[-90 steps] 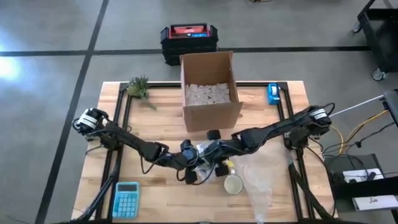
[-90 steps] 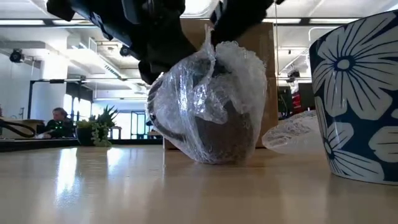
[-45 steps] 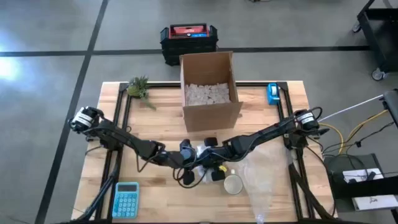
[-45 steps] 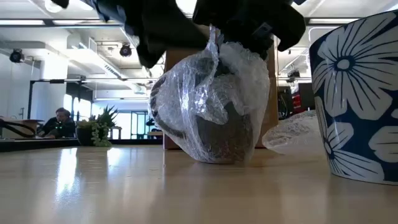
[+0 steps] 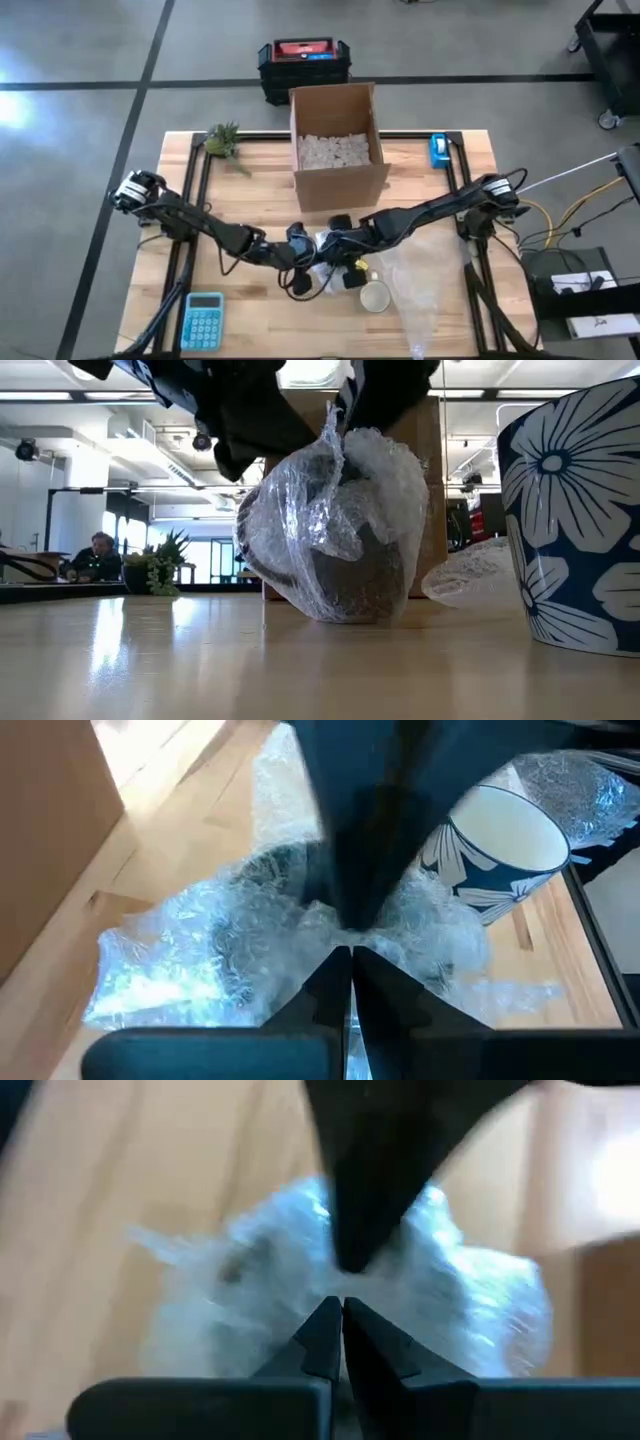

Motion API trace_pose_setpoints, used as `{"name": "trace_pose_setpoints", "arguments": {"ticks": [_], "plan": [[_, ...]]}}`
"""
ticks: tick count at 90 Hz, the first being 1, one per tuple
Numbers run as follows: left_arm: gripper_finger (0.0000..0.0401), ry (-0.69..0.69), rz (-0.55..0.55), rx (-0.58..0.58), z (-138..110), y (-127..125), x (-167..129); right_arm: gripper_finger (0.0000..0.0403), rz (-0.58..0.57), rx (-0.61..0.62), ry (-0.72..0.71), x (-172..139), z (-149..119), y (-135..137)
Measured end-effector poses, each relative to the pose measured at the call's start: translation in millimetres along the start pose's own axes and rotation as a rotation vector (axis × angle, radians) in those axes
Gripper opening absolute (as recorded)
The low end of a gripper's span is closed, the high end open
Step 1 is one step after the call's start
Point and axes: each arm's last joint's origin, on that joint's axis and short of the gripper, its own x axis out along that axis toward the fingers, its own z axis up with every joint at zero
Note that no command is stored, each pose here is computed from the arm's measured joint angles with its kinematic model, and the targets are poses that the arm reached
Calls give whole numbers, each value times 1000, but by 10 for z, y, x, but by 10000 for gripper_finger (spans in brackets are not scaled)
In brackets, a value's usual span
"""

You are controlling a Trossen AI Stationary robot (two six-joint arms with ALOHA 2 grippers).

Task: Wrap mug
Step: Wrap the green mug with the bubble wrap

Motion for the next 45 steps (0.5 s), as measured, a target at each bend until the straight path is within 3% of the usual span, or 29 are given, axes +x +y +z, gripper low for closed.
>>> {"name": "trace_pose_setpoints", "arguments": {"ticks": [7,18,45], "plan": [[1,-5,-2,-2,5,-2,0,2,65,-3,-35,20,31,19],[1,-7,-3,-5,5,-4,0,2,74,7,-58,199,35,19],[1,-5,15,-8,2,9,2,2,-49,12,94,553,-131,-88]]}}
